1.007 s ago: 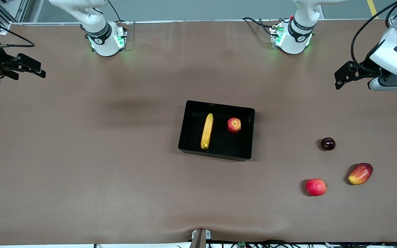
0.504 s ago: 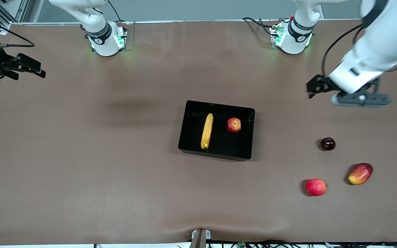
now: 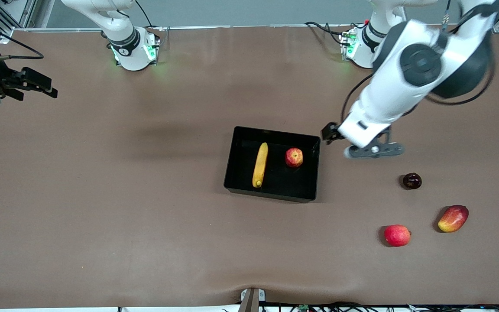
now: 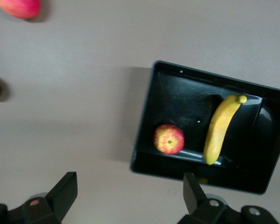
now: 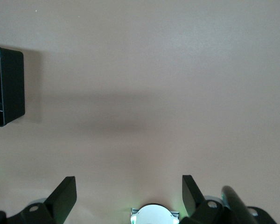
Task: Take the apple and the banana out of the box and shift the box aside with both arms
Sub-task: 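Reach the left gripper into the black box toward the red apple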
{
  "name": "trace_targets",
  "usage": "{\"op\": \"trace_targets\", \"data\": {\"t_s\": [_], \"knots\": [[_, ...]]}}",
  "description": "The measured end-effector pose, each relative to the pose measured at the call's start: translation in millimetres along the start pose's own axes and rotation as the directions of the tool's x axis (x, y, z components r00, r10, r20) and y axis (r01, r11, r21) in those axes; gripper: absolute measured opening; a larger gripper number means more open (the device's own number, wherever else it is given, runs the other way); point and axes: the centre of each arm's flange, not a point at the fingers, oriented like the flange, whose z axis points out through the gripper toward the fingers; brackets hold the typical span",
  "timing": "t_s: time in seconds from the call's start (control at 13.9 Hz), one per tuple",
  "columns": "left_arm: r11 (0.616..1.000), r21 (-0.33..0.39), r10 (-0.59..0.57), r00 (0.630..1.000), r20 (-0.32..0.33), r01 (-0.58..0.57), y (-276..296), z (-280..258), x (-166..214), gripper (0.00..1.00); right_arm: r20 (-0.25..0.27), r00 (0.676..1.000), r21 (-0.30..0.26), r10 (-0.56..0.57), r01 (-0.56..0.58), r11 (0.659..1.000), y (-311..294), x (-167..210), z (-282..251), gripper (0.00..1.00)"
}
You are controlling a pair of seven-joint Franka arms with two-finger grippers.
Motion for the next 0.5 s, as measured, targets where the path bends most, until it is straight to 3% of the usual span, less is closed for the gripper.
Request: {"op": "trace_targets", "data": {"t_s": [0.5], "knots": [[0.999, 0.006, -0.036, 0.999, -0.041, 0.036, 47, 118, -21, 1.0, 0.0, 1.0, 0.0, 0.0, 0.0, 1.0, 0, 0, 0, 1.0]]}}
